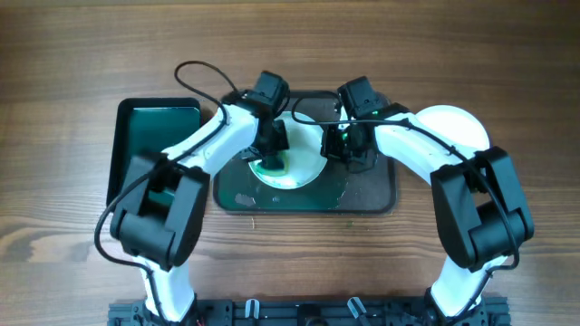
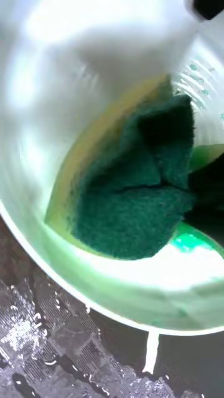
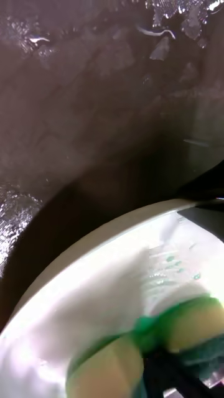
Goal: Clean dirty plates on tray and stack at the side
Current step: 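Scrub the held plate with the sponge in the left gripper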
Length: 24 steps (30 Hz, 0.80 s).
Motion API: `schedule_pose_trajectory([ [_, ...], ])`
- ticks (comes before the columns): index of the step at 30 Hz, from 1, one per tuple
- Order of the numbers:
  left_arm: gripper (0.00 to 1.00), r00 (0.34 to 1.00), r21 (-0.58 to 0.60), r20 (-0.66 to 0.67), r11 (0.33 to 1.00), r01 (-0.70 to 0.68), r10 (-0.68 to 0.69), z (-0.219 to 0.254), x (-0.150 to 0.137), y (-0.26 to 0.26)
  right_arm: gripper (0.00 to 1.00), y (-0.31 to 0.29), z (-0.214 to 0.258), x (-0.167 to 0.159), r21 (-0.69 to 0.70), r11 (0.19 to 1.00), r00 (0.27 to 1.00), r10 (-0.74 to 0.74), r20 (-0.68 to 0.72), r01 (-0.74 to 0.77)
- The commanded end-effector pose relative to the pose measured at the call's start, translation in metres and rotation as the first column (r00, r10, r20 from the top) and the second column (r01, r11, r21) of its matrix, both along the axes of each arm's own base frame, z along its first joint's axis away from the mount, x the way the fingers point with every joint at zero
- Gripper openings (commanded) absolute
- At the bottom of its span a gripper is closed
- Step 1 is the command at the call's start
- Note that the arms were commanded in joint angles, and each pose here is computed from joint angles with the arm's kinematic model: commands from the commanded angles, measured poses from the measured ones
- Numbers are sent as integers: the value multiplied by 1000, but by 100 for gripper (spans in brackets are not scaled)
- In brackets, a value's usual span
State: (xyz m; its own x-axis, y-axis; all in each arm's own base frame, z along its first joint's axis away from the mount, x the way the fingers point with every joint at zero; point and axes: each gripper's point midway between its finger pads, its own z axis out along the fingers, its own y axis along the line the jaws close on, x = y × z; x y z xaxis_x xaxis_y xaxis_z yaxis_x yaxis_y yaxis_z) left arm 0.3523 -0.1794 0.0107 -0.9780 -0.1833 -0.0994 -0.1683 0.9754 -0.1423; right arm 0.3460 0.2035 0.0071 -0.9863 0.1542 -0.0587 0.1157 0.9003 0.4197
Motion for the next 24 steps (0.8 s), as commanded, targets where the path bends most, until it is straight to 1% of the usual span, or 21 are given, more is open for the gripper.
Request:
schedule_pose_trajectory([
  [1,4,991,27,-120,998,-50,53,-39,-17,5,4,2,-2,2,1,1000,1000,-17,-3,17],
  [2,4,987,-88,-154,995,39,-52,-37,-25,-15,4,2,-2,2,2,1000,1000,-17,-1,17],
  [3,4,973,-218,-145,965,145,-179,-31,-29,-36,4,2,-2,2,2,1000,1000,-17,-1,17],
  [4,4,956,-311,-122,925,218,-267,-24,-33,-51,4,2,-2,2,2,1000,1000,-17,-1,17],
  [5,4,922,-438,-67,842,315,-380,-13,-39,-72,4,2,-2,2,2,1000,1000,-17,-1,17],
  [6,4,870,-572,36,704,421,-491,6,-46,-94,4,2,-2,2,2,1000,1000,-16,-2,16],
  [7,4,863,-596,75,671,441,-500,11,-43,-100,4,2,-2,2,2,1000,1000,-16,-2,16],
  [8,4,864,-587,100,672,451,-493,11,-37,-101,4,2,-2,2,1,1000,1000,-16,-2,16],
  [9,4,875,-565,114,693,447,-471,9,-28,-100,4,2,-2,2,2,1000,1000,-16,-1,16],
  [11,4,936,-451,74,825,340,-345,-6,-5,-82,4,2,-2,2,2,1000,1000,-16,-2,16],
  [12,4,964,-357,61,896,263,-258,-15,9,-64,4,2,-2,2,1,1000,1000,-16,-3,16],
  [13,4,981,-268,62,944,194,-184,-22,20,-46,4,2,-2,2,1,1000,1000,-15,-3,15],
  [14,4,991,-165,75,979,119,-108,-27,31,-24,4,2,-2,2,0,1000,1000,-13,-2,13],
  [15,4,994,-32,104,999,24,-20,-31,42,4,4,2,-2,2,1,1000,1000,-13,-1,13],
  [16,4,988,108,142,992,-70,54,-31,49,32,4,2,-2,2,1,1000,1000,-10,1,10],
  [17,4,981,194,169,972,-131,98,-27,51,50,4,2,-2,2,0,1000,1000,-9,0,9],
  [18,4,974,253,189,953,-169,123,-23,53,61,4,2,-2,2,1,1000,1000,-9,0,9],
  [20,4,960,337,226,911,-236,165,-14,54,79,4,2,-2,2,1,1000,1000,-9,0,9],
  [22,4,952,376,236,885,-276,197,-12,49,89,4,2,-2,2,-1,1000,1000,-2,3,2],
  [24,4,959,399,203,877,-267,199,-13,41,93,4,2,-3,0,-2,1000,1000,-2,-4,2],
])
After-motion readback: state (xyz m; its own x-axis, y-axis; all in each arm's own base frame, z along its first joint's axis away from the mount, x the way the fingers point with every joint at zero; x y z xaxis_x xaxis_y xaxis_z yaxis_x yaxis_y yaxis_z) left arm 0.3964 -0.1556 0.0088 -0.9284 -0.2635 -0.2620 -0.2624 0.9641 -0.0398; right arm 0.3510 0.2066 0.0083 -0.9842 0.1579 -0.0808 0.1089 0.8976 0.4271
